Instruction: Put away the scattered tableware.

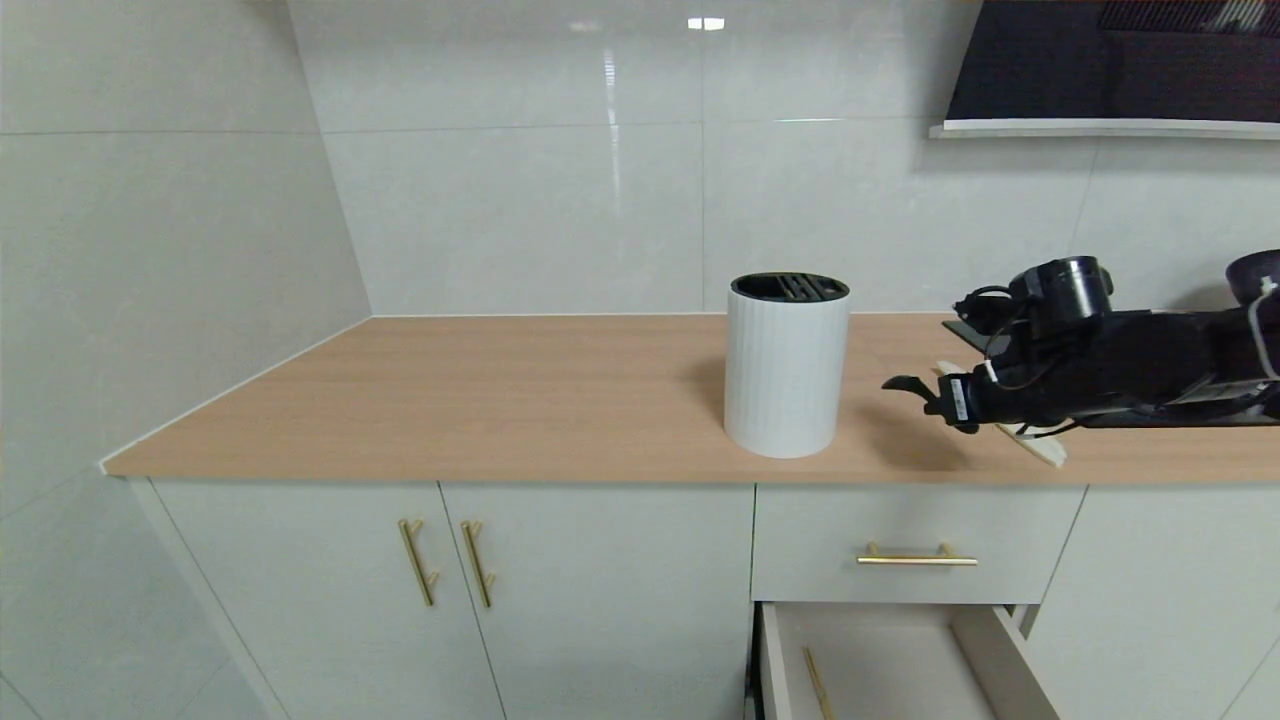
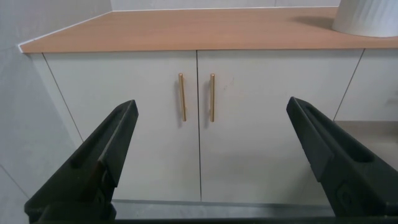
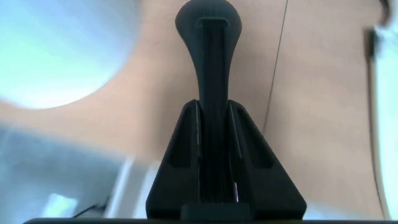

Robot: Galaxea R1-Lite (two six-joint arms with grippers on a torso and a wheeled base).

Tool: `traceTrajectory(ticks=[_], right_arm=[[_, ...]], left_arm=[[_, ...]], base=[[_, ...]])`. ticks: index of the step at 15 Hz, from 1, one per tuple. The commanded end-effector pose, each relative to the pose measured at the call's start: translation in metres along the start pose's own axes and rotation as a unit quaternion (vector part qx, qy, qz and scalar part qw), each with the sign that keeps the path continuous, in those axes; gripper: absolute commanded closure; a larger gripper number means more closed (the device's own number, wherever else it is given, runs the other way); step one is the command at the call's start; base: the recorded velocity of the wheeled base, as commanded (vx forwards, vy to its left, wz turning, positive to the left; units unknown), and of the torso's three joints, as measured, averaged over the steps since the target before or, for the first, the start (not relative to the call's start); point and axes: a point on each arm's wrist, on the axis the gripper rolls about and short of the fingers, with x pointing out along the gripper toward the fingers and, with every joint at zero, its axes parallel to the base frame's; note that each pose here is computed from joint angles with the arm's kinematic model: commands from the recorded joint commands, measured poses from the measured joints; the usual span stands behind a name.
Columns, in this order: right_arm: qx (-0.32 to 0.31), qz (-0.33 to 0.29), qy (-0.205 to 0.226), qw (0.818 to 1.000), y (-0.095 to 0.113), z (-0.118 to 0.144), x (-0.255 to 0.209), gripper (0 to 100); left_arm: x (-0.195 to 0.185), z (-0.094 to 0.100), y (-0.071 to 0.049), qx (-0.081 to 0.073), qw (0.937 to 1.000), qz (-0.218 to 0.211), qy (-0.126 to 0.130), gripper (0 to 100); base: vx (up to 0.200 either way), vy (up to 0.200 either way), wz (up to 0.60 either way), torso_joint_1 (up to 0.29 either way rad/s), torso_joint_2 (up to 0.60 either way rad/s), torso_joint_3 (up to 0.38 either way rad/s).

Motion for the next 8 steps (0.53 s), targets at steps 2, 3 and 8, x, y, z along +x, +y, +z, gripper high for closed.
traceTrajectory(ticks=[2,3,8], right_arm=[[0.031,-0.003,0.014,0.999,0.012,-0.013,-0.079,100],[0.036,0.0,0.016,0.999,0.013,-0.024,-0.095,100],[0.029,0.066,0.034,0.997,0.028,-0.074,-0.145,100]], left_arm=[[0.0,0.0,0.0,0.0,1.0,0.0,0.0,0],[0.0,0.0,0.0,0.0,1.0,0.0,0.0,0],[0.0,0.0,0.0,0.0,1.0,0.0,0.0,0]], base=[[0.0,0.0,0.0,0.0,0.0,0.0],[0.0,0.0,0.0,0.0,0.0,0.0],[0.0,0.0,0.0,0.0,0.0,0.0]])
